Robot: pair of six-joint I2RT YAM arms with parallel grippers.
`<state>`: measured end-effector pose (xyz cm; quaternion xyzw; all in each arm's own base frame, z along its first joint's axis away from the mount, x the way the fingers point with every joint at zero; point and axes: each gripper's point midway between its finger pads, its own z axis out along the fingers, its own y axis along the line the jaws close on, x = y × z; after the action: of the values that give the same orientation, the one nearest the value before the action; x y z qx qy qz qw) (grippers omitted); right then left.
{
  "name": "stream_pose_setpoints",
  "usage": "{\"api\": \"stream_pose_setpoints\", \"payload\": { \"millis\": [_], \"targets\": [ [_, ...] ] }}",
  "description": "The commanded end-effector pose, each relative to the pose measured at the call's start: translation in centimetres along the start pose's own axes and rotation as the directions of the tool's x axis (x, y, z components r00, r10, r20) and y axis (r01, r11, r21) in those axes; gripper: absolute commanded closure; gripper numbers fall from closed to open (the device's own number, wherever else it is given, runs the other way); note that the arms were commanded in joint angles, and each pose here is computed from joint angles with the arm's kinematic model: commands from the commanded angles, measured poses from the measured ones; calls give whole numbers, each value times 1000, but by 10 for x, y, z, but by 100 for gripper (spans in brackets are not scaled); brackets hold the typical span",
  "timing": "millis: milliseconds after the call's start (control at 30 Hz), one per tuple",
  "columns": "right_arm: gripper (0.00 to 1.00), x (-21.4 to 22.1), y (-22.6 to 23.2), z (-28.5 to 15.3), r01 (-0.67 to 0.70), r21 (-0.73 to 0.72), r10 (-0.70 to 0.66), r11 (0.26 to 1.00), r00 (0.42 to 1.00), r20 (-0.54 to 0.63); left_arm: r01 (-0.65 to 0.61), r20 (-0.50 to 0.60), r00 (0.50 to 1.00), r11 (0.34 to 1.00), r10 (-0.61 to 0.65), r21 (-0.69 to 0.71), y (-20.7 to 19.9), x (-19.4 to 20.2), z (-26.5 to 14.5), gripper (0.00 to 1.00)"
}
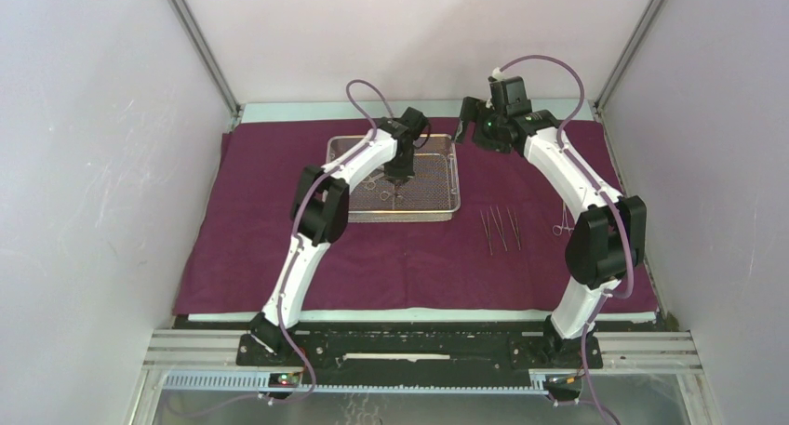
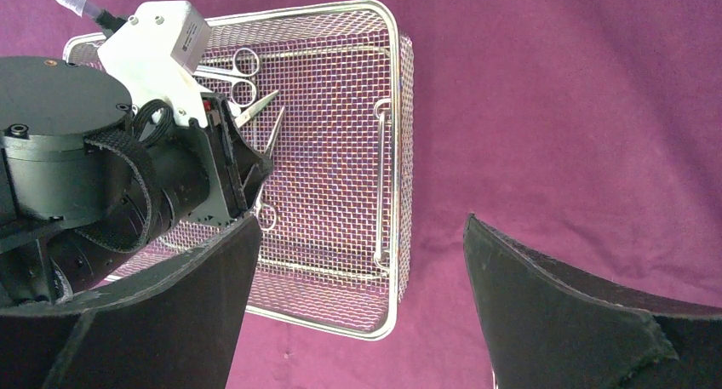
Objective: Open and lay out the surgical kit
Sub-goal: Pick up the medical item from the container.
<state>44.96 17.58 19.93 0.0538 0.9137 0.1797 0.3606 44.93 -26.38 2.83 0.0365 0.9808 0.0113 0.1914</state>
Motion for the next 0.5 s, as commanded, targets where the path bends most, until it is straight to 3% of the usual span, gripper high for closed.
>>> {"api": "stream_pose_setpoints", "payload": {
  "millis": [0,267,467],
  "targets": [
    [2,-14,19,-21,5,-56,-2,998,998,63,20,15,1000,1000,-19,-13,4,-6,-7,77],
    [2,-7,20,-13,8,-62,-6,998,999,40,22,24,999,1000,-22,-10,5,-9,-10,99],
    [2,0,24,-8,15,-63,-13,998,1000,24,19,45,999,1000,-19,-2,5,-15,-17,100]
  ]
}}
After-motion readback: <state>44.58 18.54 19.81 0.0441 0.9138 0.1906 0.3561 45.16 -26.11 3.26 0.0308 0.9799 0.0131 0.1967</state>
